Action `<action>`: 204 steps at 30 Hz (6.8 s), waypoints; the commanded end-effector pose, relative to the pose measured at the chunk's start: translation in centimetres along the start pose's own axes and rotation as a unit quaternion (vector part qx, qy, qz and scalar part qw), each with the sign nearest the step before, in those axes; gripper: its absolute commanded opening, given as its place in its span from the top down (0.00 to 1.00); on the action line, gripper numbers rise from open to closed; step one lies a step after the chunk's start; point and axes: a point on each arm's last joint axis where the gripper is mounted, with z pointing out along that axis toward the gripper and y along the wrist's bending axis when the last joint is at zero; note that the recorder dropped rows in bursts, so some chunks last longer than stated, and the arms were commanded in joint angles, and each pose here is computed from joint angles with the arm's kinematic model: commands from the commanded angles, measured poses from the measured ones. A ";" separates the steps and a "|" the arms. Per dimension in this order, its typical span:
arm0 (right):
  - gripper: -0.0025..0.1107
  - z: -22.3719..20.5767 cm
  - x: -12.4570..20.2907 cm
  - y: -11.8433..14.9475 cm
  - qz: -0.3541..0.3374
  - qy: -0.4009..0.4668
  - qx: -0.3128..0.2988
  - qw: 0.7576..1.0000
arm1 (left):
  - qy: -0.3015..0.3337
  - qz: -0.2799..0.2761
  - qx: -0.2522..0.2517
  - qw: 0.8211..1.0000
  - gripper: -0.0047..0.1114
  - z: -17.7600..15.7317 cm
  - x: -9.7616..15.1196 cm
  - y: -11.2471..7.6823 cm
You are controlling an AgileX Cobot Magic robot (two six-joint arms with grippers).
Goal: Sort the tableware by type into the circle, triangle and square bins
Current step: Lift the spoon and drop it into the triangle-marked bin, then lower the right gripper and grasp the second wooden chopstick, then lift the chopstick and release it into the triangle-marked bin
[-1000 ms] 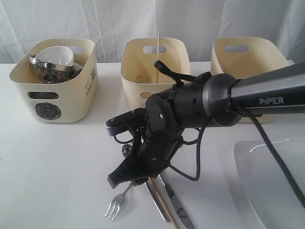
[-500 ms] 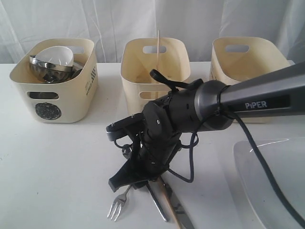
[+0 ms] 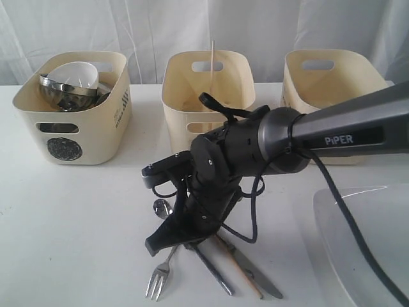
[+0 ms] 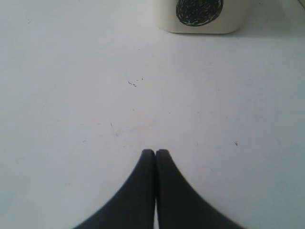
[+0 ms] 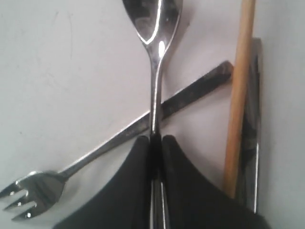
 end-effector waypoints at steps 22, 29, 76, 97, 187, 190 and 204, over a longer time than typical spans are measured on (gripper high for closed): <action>0.98 -18.8 -7.0 -5.8 0.114 -0.483 0.009 0.868 | 0.005 -0.001 0.002 1.000 0.96 0.1 0.3 0.0; 0.98 -19.8 -7.5 -8.6 0.107 -0.550 0.052 0.826 | 0.005 -0.001 0.002 1.000 0.96 0.1 0.3 0.0; 0.78 -11.2 -9.1 -12.7 0.140 -0.526 0.083 0.835 | 0.005 -0.001 0.002 1.000 0.96 0.1 0.3 0.0; 0.98 -13.3 2.6 -4.4 -0.012 0.036 -0.022 0.999 | 0.005 -0.001 0.002 1.000 0.96 0.1 0.3 0.0; 0.98 -9.6 -4.2 0.0 -0.034 -0.106 0.043 0.993 | 0.005 -0.001 0.002 1.000 0.96 0.1 0.3 0.0; 0.98 -10.9 -5.0 0.1 -0.036 -0.151 0.039 0.987 | 0.005 -0.001 0.002 1.000 0.96 0.1 0.3 0.0; 0.98 -17.7 -9.4 -6.3 0.156 -0.488 -0.010 0.859 | 0.005 -0.001 0.002 1.000 0.96 0.1 0.3 0.0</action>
